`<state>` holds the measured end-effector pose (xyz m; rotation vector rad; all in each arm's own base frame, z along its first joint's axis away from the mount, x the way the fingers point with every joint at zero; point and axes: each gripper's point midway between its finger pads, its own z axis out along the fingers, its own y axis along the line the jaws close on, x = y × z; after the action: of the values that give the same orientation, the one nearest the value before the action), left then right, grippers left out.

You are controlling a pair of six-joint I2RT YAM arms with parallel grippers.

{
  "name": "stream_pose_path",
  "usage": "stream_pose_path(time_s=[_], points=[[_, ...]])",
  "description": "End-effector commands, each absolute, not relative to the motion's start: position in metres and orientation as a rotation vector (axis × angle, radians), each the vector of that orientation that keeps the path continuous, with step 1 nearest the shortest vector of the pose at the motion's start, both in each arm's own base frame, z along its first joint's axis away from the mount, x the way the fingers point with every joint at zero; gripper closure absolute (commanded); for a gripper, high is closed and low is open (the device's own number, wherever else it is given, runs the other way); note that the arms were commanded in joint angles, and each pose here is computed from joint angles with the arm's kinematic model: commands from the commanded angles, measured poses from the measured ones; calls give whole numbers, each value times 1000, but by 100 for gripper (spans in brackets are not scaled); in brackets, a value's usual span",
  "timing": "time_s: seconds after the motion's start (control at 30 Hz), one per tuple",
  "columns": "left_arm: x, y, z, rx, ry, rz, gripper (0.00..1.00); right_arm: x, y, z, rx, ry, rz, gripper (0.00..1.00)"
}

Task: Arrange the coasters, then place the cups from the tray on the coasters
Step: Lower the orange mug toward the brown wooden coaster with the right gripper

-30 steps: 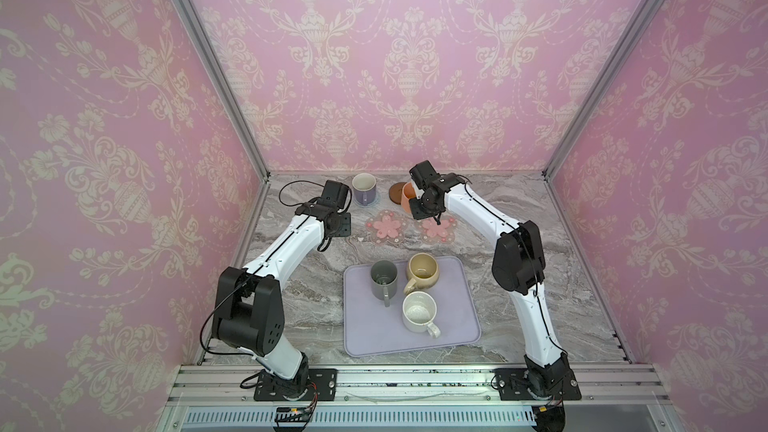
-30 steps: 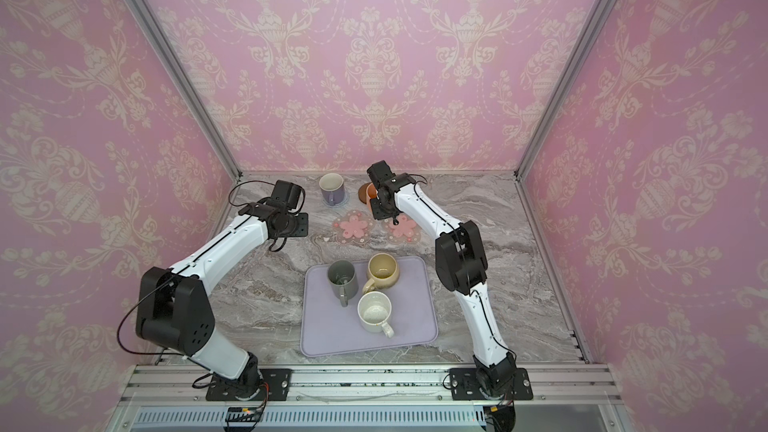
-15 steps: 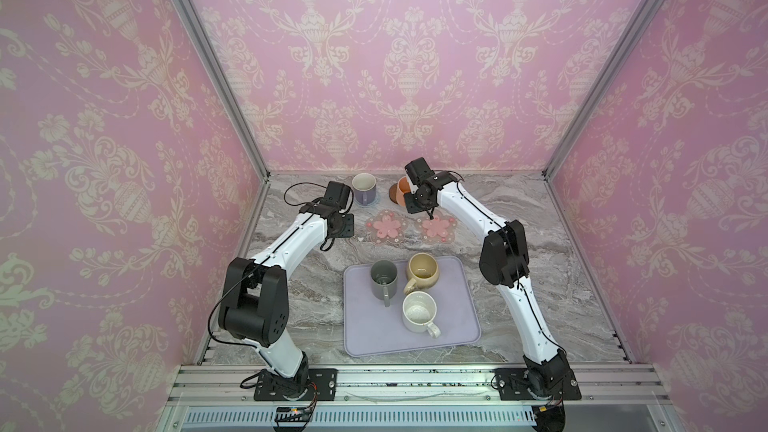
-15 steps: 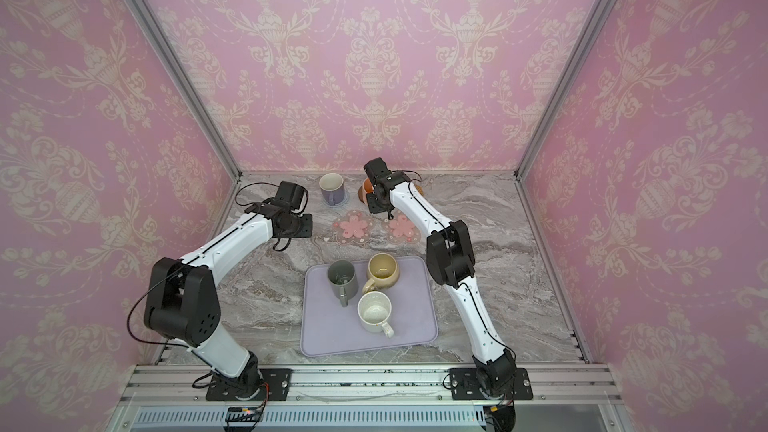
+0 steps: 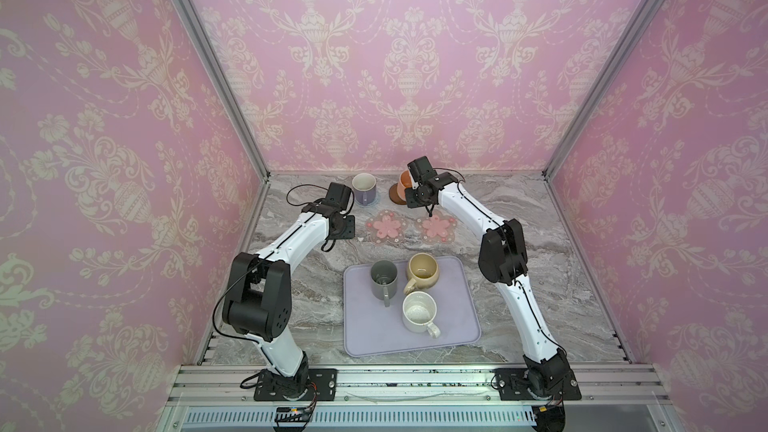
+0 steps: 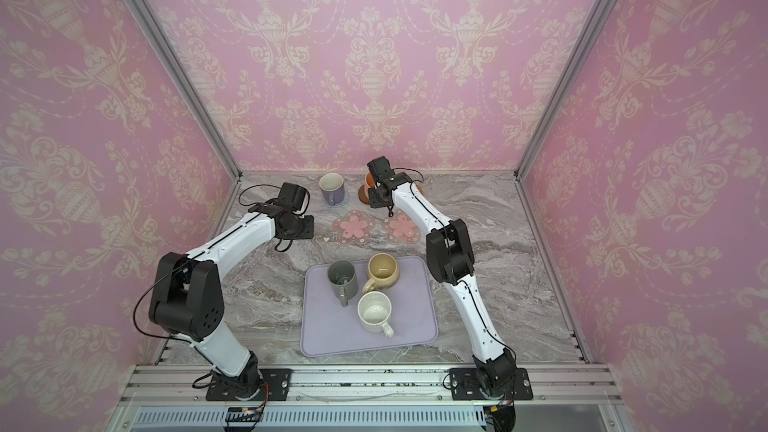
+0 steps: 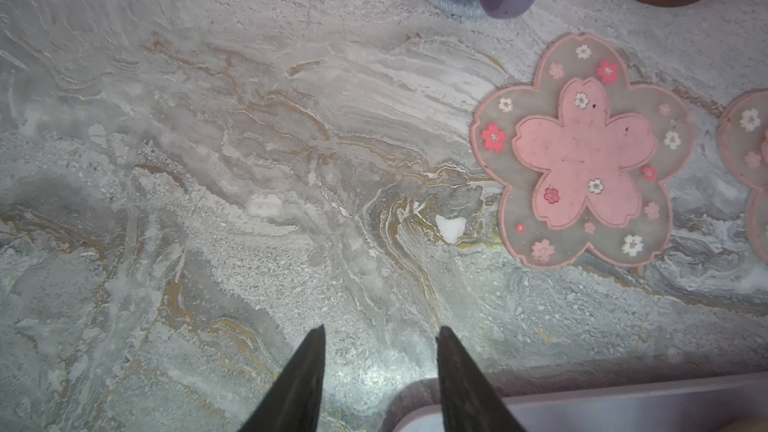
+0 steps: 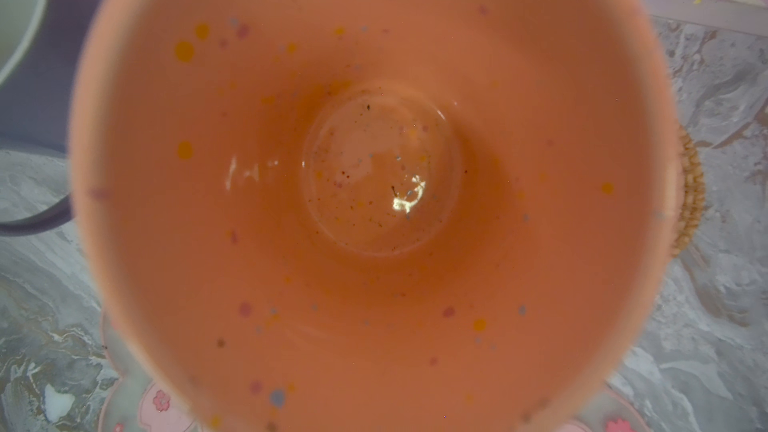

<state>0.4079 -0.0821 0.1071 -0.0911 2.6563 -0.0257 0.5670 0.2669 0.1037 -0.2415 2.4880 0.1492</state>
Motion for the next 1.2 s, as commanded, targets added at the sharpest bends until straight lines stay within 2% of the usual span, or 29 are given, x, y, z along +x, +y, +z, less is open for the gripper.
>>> stream_pose_path(time_s=[0.0,0.73,0.83,1.17], points=[[409,-84,102,-129,2668,-63,54,598,277,141,-173,2321,207,100],[407,-88,78,-174,2727,-105,54,606,286,123,-158,2329,266,100],[407,-89,77,-179,2729,-110,54,604,286,124,-152,2338,271,92],[405,-88,76,-184,2735,-108,54,604,288,129,-126,2331,306,82]])
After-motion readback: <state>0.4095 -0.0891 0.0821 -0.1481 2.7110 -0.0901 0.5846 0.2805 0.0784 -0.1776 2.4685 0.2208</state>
